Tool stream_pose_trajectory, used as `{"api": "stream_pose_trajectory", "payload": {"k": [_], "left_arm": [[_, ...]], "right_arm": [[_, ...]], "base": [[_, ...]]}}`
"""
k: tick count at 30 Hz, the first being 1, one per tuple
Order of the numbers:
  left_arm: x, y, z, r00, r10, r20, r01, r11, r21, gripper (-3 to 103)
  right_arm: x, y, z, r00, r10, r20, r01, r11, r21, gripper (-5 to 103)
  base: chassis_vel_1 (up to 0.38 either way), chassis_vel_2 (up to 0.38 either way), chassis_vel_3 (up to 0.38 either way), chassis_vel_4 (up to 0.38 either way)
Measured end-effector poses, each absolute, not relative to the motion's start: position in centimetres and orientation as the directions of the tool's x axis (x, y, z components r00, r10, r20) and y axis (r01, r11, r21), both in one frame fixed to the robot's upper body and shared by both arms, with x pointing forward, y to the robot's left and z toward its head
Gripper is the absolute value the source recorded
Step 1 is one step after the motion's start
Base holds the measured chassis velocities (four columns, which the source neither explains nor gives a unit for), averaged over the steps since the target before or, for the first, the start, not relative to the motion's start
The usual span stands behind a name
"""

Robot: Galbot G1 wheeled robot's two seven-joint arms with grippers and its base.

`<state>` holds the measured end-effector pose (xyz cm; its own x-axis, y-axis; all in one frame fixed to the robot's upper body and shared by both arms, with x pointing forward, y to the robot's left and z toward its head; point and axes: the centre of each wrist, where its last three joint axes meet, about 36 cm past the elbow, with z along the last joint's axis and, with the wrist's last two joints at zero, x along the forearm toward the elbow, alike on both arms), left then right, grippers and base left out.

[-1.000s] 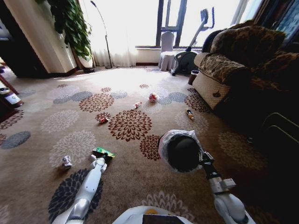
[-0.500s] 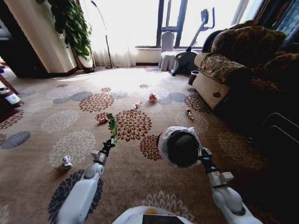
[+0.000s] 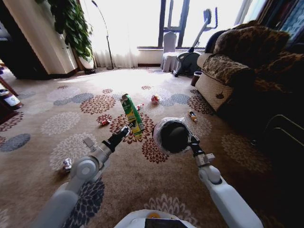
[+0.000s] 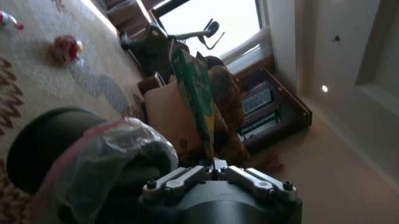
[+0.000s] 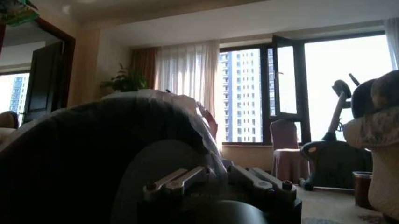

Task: Pick up the trash from the ground and place it into the trash bin.

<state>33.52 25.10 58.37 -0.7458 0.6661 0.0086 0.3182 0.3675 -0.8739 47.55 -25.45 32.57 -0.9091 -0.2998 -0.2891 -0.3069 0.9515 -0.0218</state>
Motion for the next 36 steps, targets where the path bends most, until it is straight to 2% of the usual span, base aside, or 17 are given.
{"api": "stream_pose_trajectory", "payload": {"k": [1, 3, 4, 5, 7, 10, 16, 18, 24, 29, 30, 32, 33, 35, 36], "left_arm": [[33.5, 25.1, 58.4, -0.746, 0.666, 0.009, 0.318, 0.368, -0.874, 0], [32.5, 24.0, 59.1, -0.7, 0.714, 0.021, 0.239, 0.262, -0.935, 0], [32.1, 23.5, 58.9, -0.682, 0.73, 0.035, 0.203, 0.235, -0.951, 0], [32.1, 23.5, 58.9, -0.682, 0.73, 0.035, 0.203, 0.235, -0.951, 0], [31.6, 22.2, 57.5, -0.628, 0.773, 0.092, 0.111, 0.206, -0.972, 0], [32.6, 21.6, 55.8, -0.617, 0.778, 0.116, 0.044, 0.181, -0.982, 0], [35.5, 21.1, 52.3, -0.621, 0.767, 0.16, -0.06, 0.157, -0.986, 0], [38.0, 20.6, 50.1, -0.63, 0.755, 0.183, -0.122, 0.137, -0.983, 0], [40.6, 19.6, 48.3, -0.619, 0.756, 0.213, -0.173, 0.133, -0.976, 0], [43.1, 19.1, 47.9, -0.653, 0.73, 0.2, -0.187, 0.1, -0.977, -1], [43.3, 19.0, 47.7, -0.662, 0.725, 0.189, -0.184, 0.087, -0.979, 4], [43.5, 19.0, 47.6, -0.672, 0.719, 0.177, -0.181, 0.073, -0.981, 4], [43.6, 18.9, 47.5, -0.688, 0.71, 0.151, -0.17, 0.045, -0.984, 15], [43.5, 18.9, 47.3, -0.694, 0.706, 0.139, -0.166, 0.03, -0.986, 15], [43.3, 18.9, 47.0, -0.697, 0.705, 0.132, -0.167, 0.019, -0.986, 20]], "right_arm": [[47.6, -25.5, 32.6, -0.909, -0.3, -0.289, -0.307, 0.952, -0.022, 0], [50.1, -23.5, 32.5, -0.896, -0.322, -0.306, -0.329, 0.944, -0.033, 0], [51.0, -22.8, 32.7, -0.89, -0.333, -0.311, -0.338, 0.94, -0.038, 0], [51.0, -22.8, 32.7, -0.89, -0.333, -0.311, -0.338, 0.94, -0.038, 0], [52.7, -21.3, 33.3, -0.873, -0.369, -0.318, -0.37, 0.927, -0.058, 0], [53.1, -20.6, 33.7, -0.864, -0.385, -0.324, -0.387, 0.92, -0.061, 0], [52.7, -20.0, 34.2, -0.851, -0.397, -0.343, -0.406, 0.913, -0.05, 0], [51.9, -19.6, 34.5, -0.838, -0.398, -0.373, -0.418, 0.908, -0.03, 0], [50.7, -19.0, 35.4, -0.819, -0.407, -0.405, -0.443, 0.896, -0.004, 0], [49.2, -18.7, 35.7, -0.809, -0.411, -0.421, -0.461, 0.887, 0.02, 0], [49.0, -18.8, 35.6, -0.81, -0.41, -0.419, -0.46, 0.888, 0.021, 0], [48.8, -18.9, 35.5, -0.812, -0.408, -0.417, -0.458, 0.889, 0.022, 0], [48.6, -19.2, 35.1, -0.817, -0.404, -0.411, -0.452, 0.892, 0.022, 0], [48.4, -19.3, 35.0, -0.819, -0.403, -0.408, -0.45, 0.893, 0.021, 0], [48.3, -19.4, 34.8, -0.821, -0.402, -0.405, -0.448, 0.894, 0.021, 0]], "base": [[0.0, 0.0, 0.0, 0.0], [0.0, 0.0, 0.0, 0.0], [0.0, 0.0, 0.0, 0.0], [0.0, 0.0, 0.0, 0.0], [0.0, 0.0, 0.0, 0.0], [0.0, 0.0, 0.0, 0.0], [0.0, 0.0, 0.0, 0.0], [0.0, 0.0, 0.0, 0.0], [0.0, 0.0, 0.0, 0.0], [0.0, 0.0, 0.0, 0.0], [0.0, 0.0, 0.0, 0.0], [0.0, 0.0, 0.0, 0.0], [0.0, 0.0, 0.0, 0.0], [0.0, 0.0, 0.0, 0.0], [0.0, 0.0, 0.0, 0.0]]}}
